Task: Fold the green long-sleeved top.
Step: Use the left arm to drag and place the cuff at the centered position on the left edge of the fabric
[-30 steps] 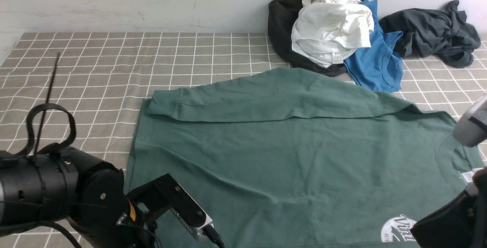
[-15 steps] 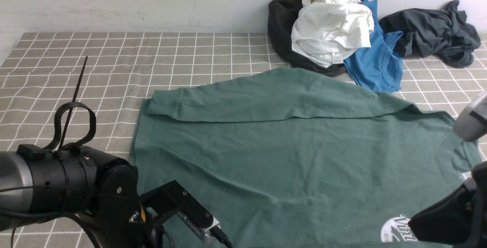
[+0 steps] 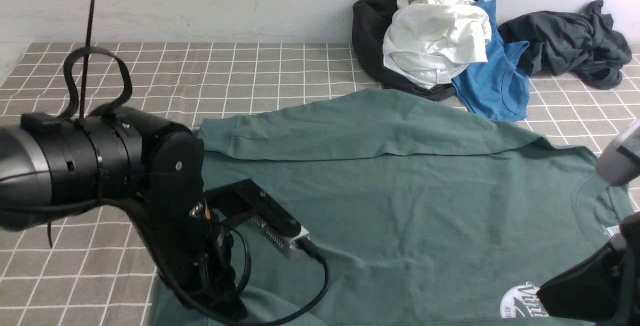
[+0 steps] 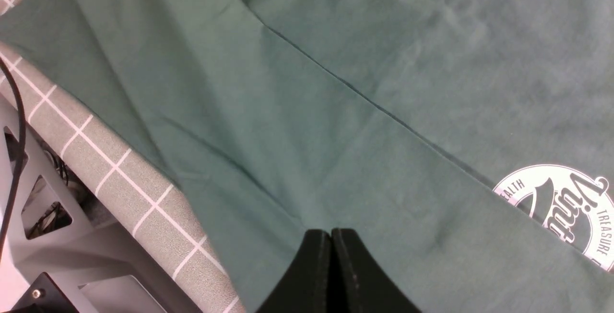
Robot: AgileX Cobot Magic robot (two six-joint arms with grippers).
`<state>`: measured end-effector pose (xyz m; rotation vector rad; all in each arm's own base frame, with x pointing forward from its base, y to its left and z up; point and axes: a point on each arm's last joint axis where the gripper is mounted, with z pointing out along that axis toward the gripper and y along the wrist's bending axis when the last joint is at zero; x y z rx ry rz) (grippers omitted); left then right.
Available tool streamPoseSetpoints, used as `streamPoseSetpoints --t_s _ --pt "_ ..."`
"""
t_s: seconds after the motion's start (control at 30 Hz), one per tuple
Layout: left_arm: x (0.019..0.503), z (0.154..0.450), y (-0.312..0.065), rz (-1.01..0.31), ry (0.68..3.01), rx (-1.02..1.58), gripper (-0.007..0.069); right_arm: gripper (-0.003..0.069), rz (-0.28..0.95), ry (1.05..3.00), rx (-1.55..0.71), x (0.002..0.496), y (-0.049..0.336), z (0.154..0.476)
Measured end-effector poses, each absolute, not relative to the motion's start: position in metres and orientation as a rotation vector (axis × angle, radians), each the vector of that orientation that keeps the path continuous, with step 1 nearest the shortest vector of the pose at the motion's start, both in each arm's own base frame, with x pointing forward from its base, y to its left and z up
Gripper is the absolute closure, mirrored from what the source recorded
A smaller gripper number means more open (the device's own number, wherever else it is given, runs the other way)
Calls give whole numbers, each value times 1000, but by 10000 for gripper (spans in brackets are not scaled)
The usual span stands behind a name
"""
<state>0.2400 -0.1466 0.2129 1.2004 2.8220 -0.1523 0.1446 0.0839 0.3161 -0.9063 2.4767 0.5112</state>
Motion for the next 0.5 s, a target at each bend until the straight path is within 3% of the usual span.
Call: streamPoseSetpoints --t_s 0.27,0.37,0.5 --pt "283 256 -151 -73 2690 1139 599 673 449 2464 -911 148 81 316" --pt "302 254 -143 -68 2726 1078 599 673 444 2457 -906 148 81 316" --pt "324 230 -135 -91 2815 1009 599 673 419 2450 -908 150 80 316"
